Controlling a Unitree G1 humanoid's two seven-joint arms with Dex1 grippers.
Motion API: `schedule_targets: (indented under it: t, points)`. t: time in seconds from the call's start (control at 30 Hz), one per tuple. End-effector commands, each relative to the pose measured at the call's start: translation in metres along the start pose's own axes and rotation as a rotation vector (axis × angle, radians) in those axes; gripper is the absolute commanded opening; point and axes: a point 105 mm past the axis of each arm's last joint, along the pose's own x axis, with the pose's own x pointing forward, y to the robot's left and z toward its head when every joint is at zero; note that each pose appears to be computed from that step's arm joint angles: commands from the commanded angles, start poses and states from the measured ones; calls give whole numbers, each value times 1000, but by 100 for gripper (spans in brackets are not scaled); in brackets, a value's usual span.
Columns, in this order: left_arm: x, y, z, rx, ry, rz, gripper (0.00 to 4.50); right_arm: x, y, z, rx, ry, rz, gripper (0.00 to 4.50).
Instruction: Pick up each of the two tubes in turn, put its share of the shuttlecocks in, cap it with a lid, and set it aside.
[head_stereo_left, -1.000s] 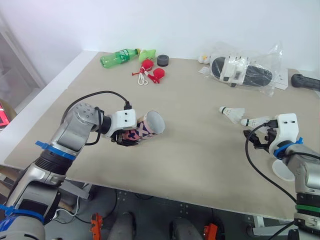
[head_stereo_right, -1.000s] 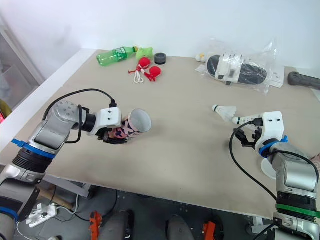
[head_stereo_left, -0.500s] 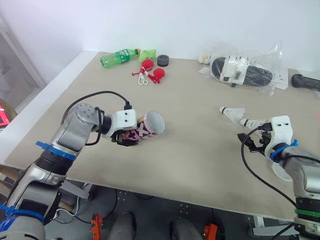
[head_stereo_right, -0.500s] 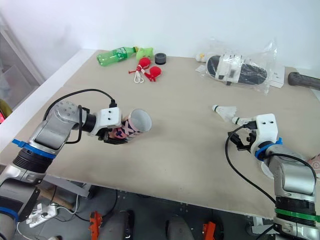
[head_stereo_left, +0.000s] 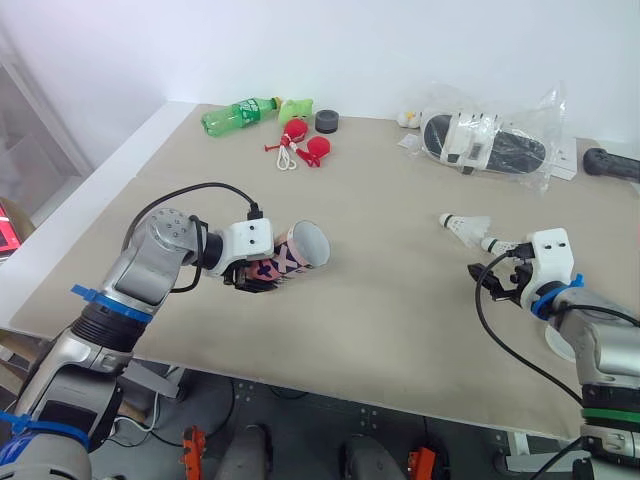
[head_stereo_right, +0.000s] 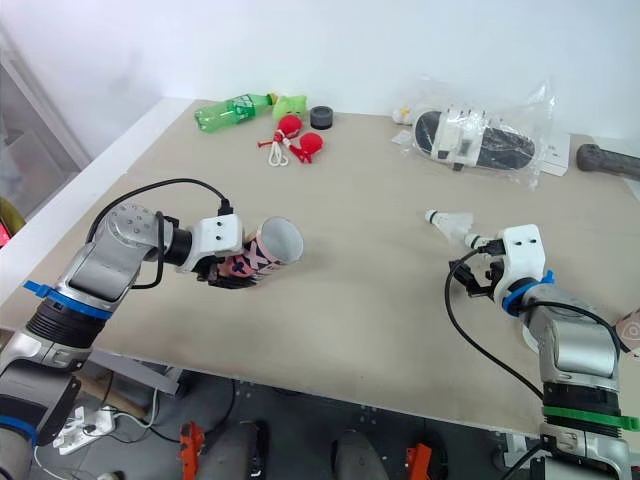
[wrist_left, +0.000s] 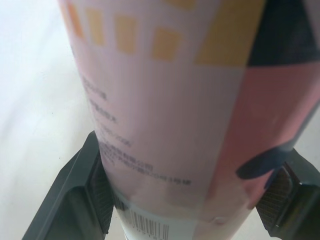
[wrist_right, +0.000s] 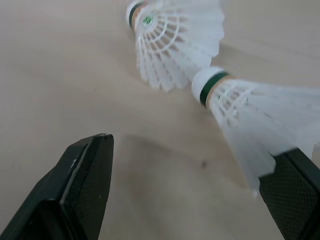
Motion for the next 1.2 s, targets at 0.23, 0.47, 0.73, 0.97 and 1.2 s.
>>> schedule_targets:
  t: [0.23,0.47,0.73,0.97,1.2]
  points:
    - [16,-19,-4,-20,2,-93,306,14,6,19,-27,-64,8,447]
    - [16,-20,-4,-25,1,-90,306,18,2,19,-37,-40,-30,447]
    - [16,-20,-4,-30,1,-88,306,18,-1,16,-51,-18,-49,447]
    - [17,-20,-4,-30,0,-88,306,18,-3,15,-45,-13,-66,315]
    - [17,-20,-4,-29,0,-86,306,17,-8,15,-43,-14,-93,9]
